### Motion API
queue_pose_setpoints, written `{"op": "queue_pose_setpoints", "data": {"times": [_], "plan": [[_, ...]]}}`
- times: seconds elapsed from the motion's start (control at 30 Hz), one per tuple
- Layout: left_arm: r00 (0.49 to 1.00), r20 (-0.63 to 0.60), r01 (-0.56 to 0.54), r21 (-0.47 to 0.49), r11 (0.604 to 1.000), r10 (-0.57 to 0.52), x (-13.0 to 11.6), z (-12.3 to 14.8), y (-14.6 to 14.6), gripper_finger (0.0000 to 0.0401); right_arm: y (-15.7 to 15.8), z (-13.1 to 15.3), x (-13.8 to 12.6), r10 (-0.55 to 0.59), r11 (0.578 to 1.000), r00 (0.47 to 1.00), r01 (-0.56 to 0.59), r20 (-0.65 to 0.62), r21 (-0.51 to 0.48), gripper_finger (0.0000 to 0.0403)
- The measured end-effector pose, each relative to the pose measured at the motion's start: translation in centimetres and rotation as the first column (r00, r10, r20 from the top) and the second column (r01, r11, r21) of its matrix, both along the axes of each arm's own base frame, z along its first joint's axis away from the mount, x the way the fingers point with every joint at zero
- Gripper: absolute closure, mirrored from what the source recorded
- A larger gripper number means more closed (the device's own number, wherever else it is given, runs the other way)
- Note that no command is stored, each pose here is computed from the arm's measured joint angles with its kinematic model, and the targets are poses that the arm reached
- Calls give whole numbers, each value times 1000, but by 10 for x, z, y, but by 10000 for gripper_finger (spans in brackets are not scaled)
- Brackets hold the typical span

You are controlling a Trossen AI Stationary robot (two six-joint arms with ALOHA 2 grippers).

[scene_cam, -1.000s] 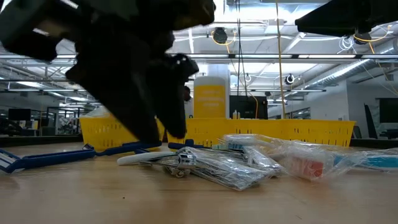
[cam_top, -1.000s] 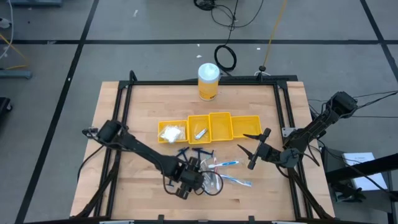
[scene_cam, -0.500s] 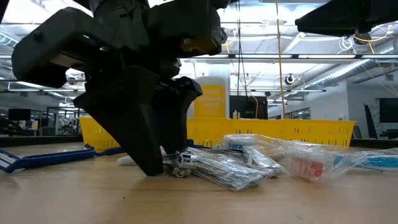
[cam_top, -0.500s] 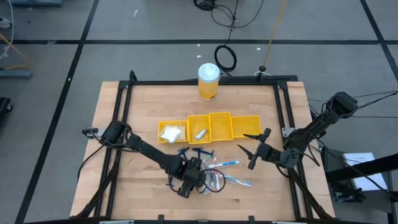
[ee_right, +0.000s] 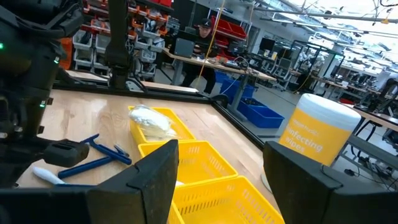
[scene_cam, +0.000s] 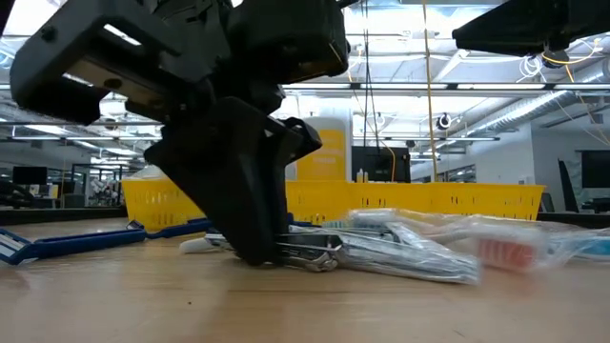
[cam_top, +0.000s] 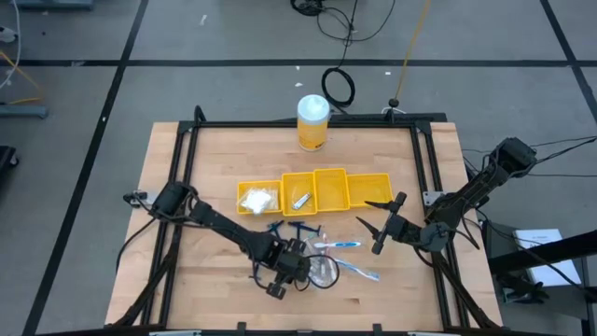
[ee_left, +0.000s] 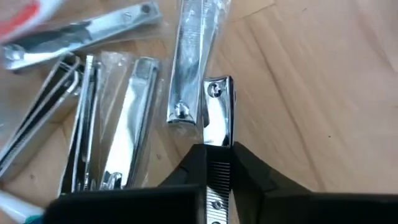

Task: Pick & Place Travel size toiletries
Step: Put the silver nail cutter into the middle left yellow bin

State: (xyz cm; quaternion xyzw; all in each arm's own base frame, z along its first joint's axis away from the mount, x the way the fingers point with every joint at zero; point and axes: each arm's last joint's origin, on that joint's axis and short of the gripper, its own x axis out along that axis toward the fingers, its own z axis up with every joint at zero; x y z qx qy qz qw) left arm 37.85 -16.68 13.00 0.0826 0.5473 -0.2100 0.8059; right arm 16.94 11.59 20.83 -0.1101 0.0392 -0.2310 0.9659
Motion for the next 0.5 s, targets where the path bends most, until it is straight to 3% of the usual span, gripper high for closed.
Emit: {"op": "queue_pose_setpoints", "data": {"times": [0.3,0.5], "plan": [[1000,-29,-12,-40,999,11,-3,5,1,356,0,0,0,0,1000,1000,0,0,0,181],[1000,-15,-24,-26,999,23,-9,23,3,379,0,0,0,0,1000,1000,0,-3,-2,181]]}}
